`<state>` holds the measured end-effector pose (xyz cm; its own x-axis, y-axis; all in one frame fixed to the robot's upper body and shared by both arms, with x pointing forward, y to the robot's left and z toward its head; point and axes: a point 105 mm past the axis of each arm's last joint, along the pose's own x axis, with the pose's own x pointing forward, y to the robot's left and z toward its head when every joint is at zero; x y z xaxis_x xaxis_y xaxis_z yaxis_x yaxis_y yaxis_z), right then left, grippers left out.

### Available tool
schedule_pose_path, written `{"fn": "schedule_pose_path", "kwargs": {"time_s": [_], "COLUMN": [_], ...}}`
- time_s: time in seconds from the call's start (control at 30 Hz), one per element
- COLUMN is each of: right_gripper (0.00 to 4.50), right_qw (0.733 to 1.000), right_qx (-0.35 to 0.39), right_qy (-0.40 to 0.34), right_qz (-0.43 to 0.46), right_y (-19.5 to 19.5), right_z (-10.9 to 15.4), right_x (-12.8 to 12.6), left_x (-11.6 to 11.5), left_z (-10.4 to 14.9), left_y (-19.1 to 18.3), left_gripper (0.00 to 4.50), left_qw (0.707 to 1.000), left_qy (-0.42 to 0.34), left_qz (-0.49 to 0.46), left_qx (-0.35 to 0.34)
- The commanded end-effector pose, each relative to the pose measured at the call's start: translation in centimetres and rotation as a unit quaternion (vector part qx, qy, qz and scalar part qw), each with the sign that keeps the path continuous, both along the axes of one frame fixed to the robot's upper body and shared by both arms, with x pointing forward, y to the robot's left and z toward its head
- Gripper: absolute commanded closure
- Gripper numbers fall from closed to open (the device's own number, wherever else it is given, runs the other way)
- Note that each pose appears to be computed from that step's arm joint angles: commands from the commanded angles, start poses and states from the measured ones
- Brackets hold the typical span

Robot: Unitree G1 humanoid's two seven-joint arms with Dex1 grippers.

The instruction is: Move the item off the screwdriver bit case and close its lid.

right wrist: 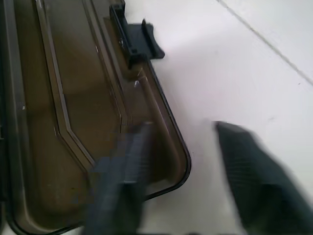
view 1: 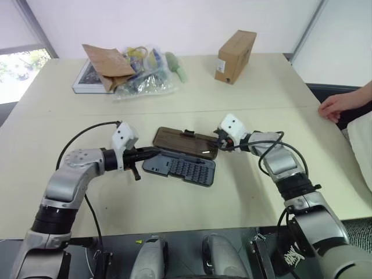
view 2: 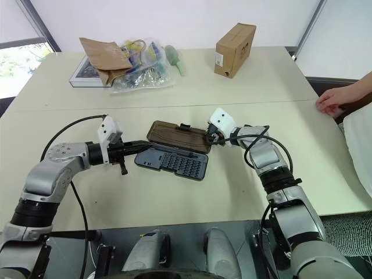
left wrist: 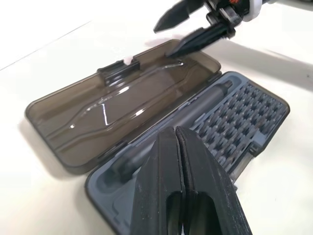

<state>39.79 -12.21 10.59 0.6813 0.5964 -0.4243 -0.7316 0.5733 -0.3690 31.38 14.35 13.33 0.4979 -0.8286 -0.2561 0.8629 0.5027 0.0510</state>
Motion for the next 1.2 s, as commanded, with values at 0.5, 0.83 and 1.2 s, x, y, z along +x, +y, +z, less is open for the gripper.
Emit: {"fn": "schedule_pose_path", "kwargs": {"time_s": [0.5,0.83,1.2], "right_gripper": [4.49,4.49,4.49], "right_qw": [0.990,0.978,0.984], "right_qx": [-0.078,-0.117,-0.091], "right_qy": [-0.025,-0.008,0.008], "right_qz": [0.111,0.174,0.156], "right_y": [1.3,1.7,2.6], "right_z": [0.1,-0.8,-0.7], "right_x": [-1.1,-2.4,-1.8], "left_x": [0.3,0.6,0.5], "left_z": [1.8,1.9,1.7], "left_y": [0.6,0.5,0.4], "left_gripper": [4.50,4.50,4.50], "left_qw": [0.999,0.999,0.999], "left_qy": [-0.036,-0.043,-0.049], "left_qz": [0.009,0.005,0.006], "left_qx": [0.003,0.006,0.013]}}
